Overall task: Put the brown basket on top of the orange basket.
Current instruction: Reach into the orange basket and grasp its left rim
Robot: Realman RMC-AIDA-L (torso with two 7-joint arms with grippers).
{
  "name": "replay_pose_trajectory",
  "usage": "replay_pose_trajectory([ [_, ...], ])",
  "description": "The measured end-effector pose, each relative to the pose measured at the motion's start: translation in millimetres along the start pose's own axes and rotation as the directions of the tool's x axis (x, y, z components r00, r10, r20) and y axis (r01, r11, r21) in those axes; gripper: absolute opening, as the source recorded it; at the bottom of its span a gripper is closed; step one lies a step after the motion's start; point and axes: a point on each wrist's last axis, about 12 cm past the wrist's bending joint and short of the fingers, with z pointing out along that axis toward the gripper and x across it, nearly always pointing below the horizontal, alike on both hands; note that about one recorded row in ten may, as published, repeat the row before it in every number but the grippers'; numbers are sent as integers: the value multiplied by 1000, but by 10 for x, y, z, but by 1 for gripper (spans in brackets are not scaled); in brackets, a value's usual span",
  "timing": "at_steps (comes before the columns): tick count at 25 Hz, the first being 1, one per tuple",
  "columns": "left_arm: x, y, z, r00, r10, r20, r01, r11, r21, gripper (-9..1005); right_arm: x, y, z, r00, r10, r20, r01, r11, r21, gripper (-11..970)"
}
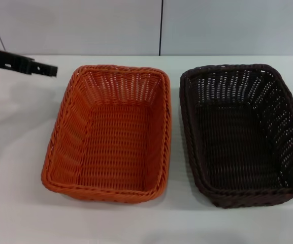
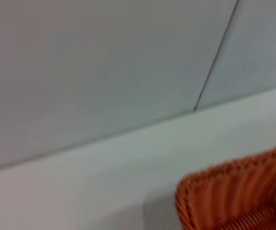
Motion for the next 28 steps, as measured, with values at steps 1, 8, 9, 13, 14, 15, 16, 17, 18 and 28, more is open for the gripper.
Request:
replay_pose_trajectory([
  [1,0,0,0,1000,0,0,0,1000,0,755,0,0,0,1000,0,0,0,1000,0,662],
  [8,-71,-266,45,992,-16,-125,13,1000,-25,744,11,-17,26,1000,-7,-19,7,1000,7,662],
  [9,-66,-273,59,990,-22,-138,18,999,-34,742,10,-17,27,1000,-9,-19,9,1000,7,662],
  [13,-10,-301,133,978,-50,-202,39,998,-57,736,17,-16,31,1000,-9,-25,9,1000,8,662],
  [14,5,-303,148,976,-56,-212,43,997,-67,734,19,-12,34,1000,-9,-27,9,1000,7,662],
  [15,42,-312,181,971,-69,-228,53,996,-76,733,19,-6,38,1000,-9,-28,9,1000,4,662],
  [16,64,-315,199,969,-76,-235,60,995,-75,731,18,-2,42,1000,-9,-28,10,1000,2,662],
  [17,64,-315,199,969,-76,-235,60,995,-75,730,17,5,47,1000,-10,-28,10,1000,0,662],
  [18,86,-314,214,967,-84,-242,69,995,-71,728,16,8,51,1000,-10,-27,10,1000,-1,662],
  [28,239,-313,362,947,-131,-294,122,991,-49,712,0,50,96,1000,-14,-21,14,1000,-21,661],
])
